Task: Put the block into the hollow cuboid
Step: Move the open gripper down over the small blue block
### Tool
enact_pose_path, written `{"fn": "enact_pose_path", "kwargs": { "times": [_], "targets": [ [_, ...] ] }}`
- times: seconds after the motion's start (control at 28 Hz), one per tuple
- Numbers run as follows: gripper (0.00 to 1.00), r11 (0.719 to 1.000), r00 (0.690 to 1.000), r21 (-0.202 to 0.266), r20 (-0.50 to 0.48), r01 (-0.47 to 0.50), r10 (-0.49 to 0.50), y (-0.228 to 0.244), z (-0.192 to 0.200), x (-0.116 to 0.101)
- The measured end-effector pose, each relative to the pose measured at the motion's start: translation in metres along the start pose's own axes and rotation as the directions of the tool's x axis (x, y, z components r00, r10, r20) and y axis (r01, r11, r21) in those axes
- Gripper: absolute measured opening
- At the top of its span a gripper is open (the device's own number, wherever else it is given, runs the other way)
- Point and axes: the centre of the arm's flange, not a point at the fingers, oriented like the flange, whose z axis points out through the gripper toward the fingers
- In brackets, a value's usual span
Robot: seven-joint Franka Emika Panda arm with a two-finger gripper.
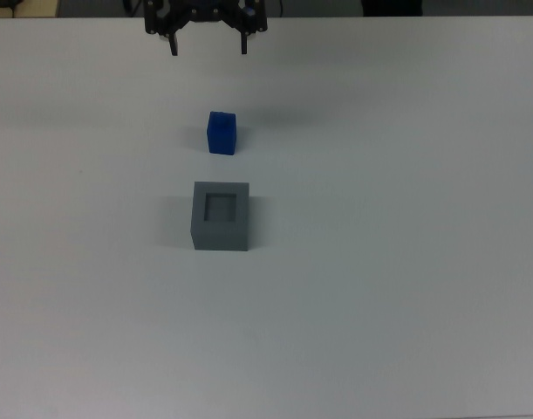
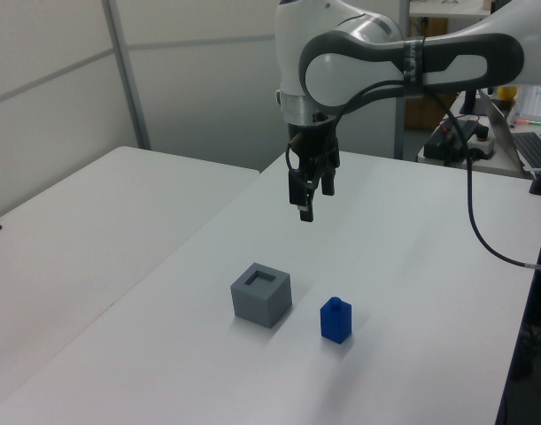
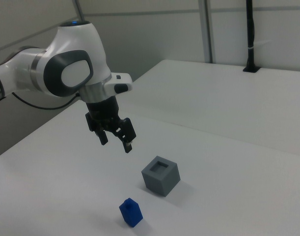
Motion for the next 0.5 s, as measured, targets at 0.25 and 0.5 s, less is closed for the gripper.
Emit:
{"fn": "enact_pose_path", "kwargs": {
  "times": [0.25,0.5],
  "targets": [
    [1.0,1.0,1.0,0.011,-0.028,-0.005,0.005,0.001,0.031,0.007],
    [1.0,1.0,0.999,0.011,-0.035,-0.013,0.014,0.005,0.088,0.005]
  ]
}}
